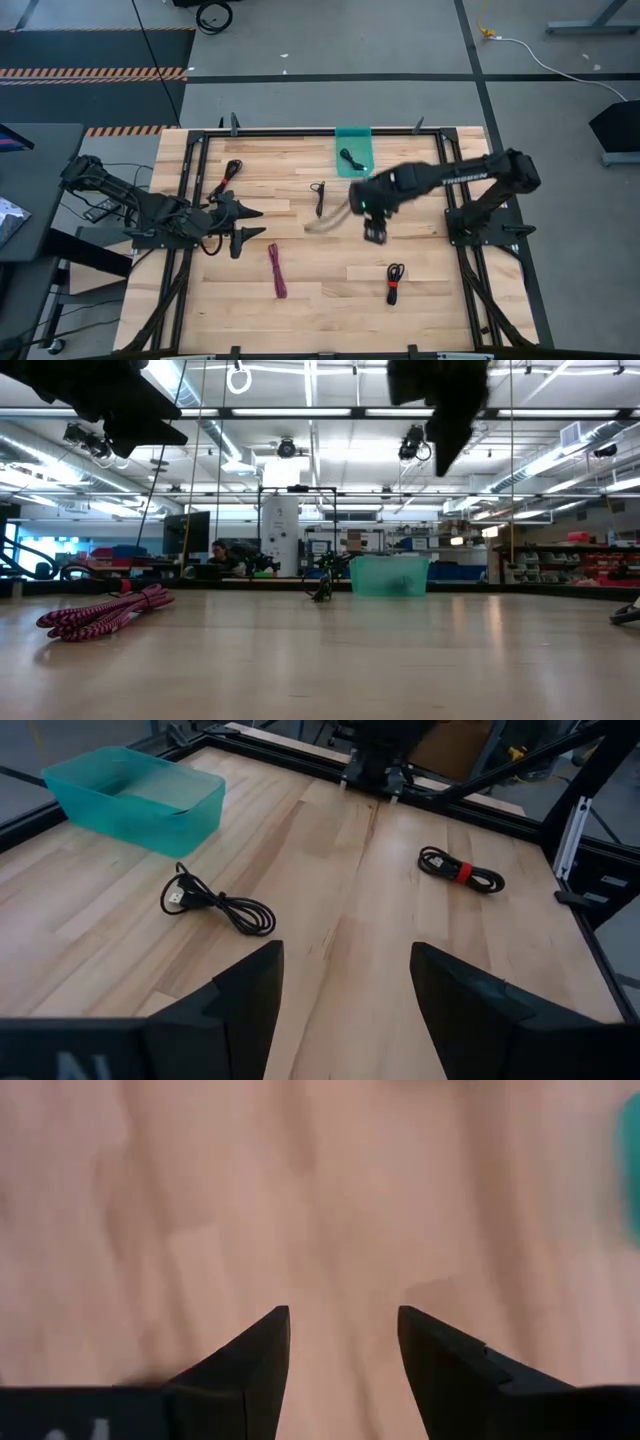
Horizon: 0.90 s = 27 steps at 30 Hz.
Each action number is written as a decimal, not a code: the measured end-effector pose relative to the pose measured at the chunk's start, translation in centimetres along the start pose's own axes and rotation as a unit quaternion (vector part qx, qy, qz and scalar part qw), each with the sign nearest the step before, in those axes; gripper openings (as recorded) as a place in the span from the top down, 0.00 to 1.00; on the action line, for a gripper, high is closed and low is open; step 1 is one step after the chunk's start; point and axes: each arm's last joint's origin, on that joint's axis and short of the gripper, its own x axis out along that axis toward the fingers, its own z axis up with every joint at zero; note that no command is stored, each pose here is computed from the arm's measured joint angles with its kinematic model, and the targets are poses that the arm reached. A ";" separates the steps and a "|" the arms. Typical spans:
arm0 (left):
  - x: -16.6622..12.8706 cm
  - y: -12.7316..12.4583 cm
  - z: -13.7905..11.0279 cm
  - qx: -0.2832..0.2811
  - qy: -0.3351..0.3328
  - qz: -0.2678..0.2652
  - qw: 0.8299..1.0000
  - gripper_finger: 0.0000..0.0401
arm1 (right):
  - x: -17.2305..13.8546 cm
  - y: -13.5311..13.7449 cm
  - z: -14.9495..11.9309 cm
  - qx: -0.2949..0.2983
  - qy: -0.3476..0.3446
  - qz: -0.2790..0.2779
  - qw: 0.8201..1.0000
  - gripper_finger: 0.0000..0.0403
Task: Pick and place USB-C Cables
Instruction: Put the black charger cable into the green bin
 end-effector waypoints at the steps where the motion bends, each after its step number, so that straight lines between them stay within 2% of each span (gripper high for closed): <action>1: 0.0 0.0 0.0 0.000 0.000 0.000 1.000 0.43 | 0.1 0.8 -0.5 -0.008 0.012 0.000 1.000 0.52; 4: 0.0 0.0 0.0 0.000 0.000 0.000 1.000 0.43 | 0.7 3.1 -2.1 -0.010 0.040 0.010 0.999 0.52; 6: 0.0 0.0 0.0 0.000 0.000 0.000 1.000 0.43 | 1.1 4.6 -3.2 -0.031 0.060 0.030 0.997 0.52; 10: 0.0 0.0 0.0 0.011 0.000 0.000 1.000 0.43 | 2.0 7.8 -5.6 -0.189 0.058 0.050 0.979 0.51; 15: 0.0 0.0 0.0 0.013 0.000 0.000 1.000 0.43 | 3.2 10.3 -7.7 -0.354 0.025 0.049 0.933 0.51; 17: 0.0 0.0 0.0 0.013 0.000 0.000 1.000 0.43 | 3.7 11.0 -8.5 -0.395 0.020 0.059 0.917 0.52; 23: 0.0 0.0 0.0 0.001 0.001 0.000 1.000 0.43 | 5.0 11.8 -10.4 -0.416 0.027 0.071 0.906 0.52; 27: 0.0 0.1 -0.2 -0.007 0.014 -0.002 1.000 0.43 | 6.1 12.2 -11.5 -0.403 0.023 0.080 0.911 0.52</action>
